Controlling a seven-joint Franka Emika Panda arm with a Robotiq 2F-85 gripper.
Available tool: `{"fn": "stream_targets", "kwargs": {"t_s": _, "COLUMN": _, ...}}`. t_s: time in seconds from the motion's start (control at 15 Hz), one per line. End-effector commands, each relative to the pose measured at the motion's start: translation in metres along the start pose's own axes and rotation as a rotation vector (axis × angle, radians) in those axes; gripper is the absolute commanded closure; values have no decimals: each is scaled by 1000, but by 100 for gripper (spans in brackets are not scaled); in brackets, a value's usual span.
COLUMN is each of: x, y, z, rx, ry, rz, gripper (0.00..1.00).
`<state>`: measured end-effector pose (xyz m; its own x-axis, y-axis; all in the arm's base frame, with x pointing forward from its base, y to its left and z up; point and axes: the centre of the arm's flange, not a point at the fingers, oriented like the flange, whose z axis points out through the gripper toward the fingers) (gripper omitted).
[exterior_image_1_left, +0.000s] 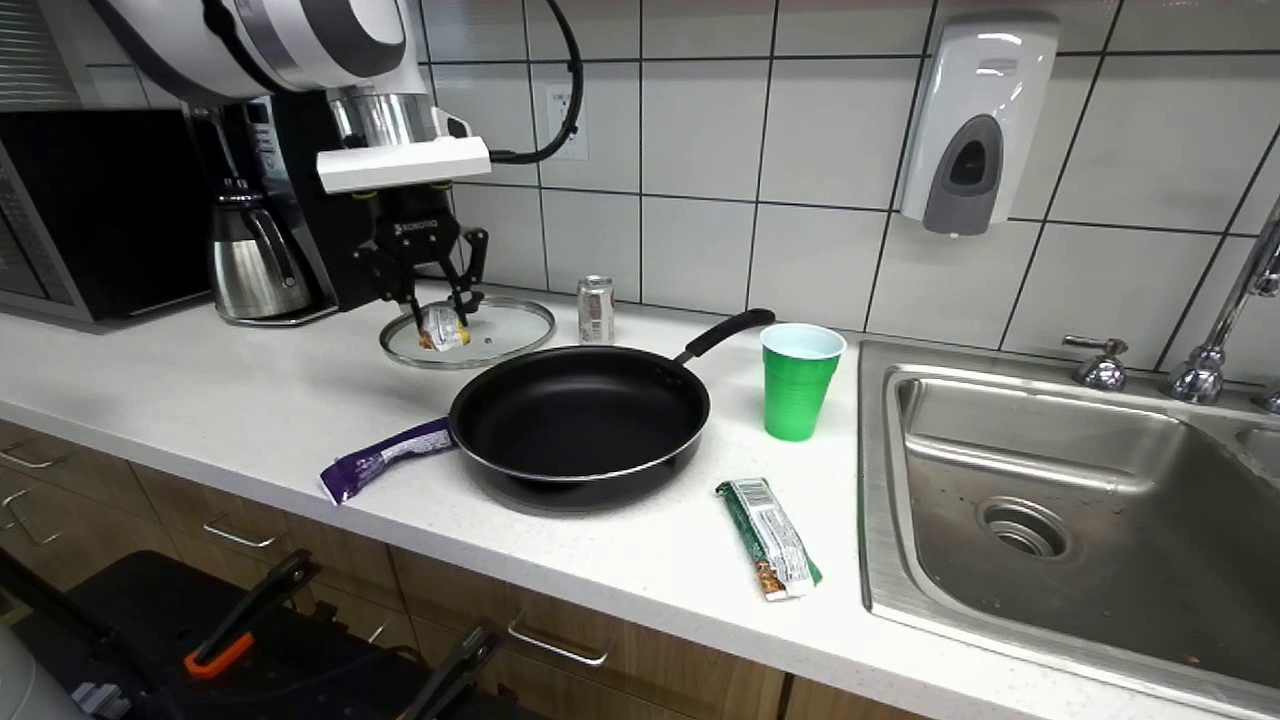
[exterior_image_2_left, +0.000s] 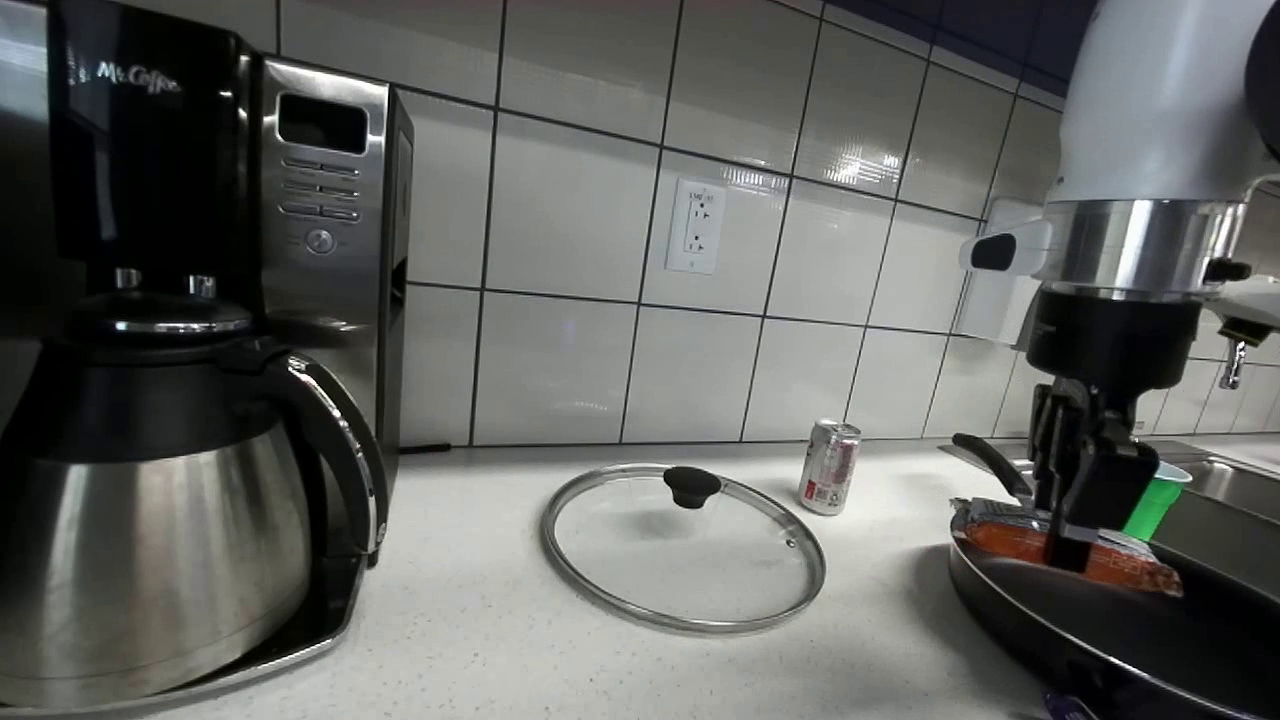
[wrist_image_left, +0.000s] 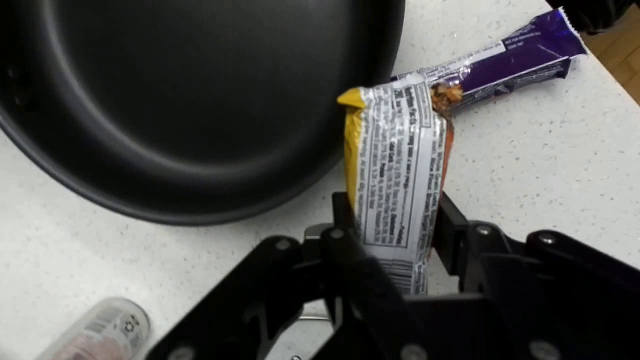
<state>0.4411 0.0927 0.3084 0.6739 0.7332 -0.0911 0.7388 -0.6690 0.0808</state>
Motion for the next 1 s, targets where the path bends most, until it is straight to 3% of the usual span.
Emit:
{"fn": "stream_targets", "kwargs": {"t_s": 0.0, "x": -39, "y": 2, "z": -3, "rx": -35, "ry": -26, "rz": 171, "gripper": 84}}
{"fn": "stream_targets", "kwargs": {"t_s": 0.6, "x": -97, "y": 39, "z": 23, "rx": -18, "ry": -62, "rz": 334, "gripper": 84}}
{"fn": "stream_targets", "kwargs": {"t_s": 0.93, "x": -108, "y": 63, "z": 38, "rx": -16, "ry": -46, "rz": 378, "gripper": 84}}
